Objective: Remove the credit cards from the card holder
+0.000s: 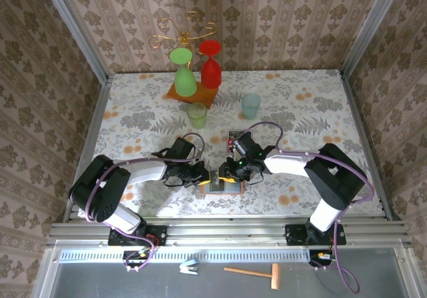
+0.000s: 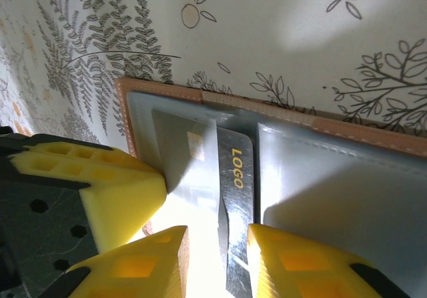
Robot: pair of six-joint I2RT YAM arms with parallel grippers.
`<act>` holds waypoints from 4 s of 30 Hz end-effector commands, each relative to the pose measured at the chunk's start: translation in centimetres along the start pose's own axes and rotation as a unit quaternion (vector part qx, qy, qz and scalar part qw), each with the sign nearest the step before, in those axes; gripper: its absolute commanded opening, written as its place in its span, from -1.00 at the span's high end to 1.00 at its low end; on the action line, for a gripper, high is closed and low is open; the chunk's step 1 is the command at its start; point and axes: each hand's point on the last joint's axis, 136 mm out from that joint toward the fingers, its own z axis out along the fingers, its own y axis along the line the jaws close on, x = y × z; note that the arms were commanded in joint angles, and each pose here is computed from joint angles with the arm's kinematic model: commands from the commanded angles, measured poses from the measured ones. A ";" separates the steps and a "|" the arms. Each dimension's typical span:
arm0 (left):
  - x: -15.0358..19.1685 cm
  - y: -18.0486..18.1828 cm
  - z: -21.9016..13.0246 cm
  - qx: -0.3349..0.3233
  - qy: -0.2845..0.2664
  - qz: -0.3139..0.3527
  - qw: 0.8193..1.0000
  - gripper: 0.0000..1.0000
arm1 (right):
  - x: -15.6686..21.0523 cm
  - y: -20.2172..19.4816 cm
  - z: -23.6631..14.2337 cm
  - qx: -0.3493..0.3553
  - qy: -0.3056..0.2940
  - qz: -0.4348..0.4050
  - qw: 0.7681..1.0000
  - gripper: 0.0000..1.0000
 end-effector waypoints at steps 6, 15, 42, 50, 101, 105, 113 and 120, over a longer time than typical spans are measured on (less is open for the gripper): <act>0.8 1.8 0.4 -0.033 0.010 -0.007 0.999 1.00 | 0.5 -1.1 0.4 0.002 0.010 0.013 1.000 0.46; 0.7 1.8 0.4 -0.034 0.011 -0.008 0.999 1.00 | 0.7 -1.1 1.1 -0.012 0.019 0.021 1.000 0.56; 0.8 1.8 0.3 -0.035 0.011 -0.009 0.999 1.00 | 0.7 -1.4 1.0 -0.030 0.016 0.036 0.999 0.56; 0.8 1.8 0.4 -0.034 0.012 -0.009 0.999 1.00 | 0.7 -1.3 1.3 -0.040 0.019 0.040 0.998 0.61; 0.6 0.0 -1.3 -0.020 -0.015 0.005 1.000 0.92 | 0.0 -1.2 -6.1 0.019 -0.041 -0.018 0.999 0.93; 0.1 -0.8 -2.0 -0.012 -0.028 0.012 0.999 0.88 | -0.5 -0.9 -7.1 0.027 -0.046 -0.029 0.998 0.94; -1.2 -2.0 -3.4 0.016 -0.065 0.024 0.997 0.77 | -2.2 -0.3 -9.6 0.040 -0.057 -0.057 0.996 0.97; -2.2 -1.8 -5.2 0.031 -0.101 0.020 0.994 0.71 | -3.6 -0.3 -12.1 0.065 -0.062 -0.138 0.986 1.00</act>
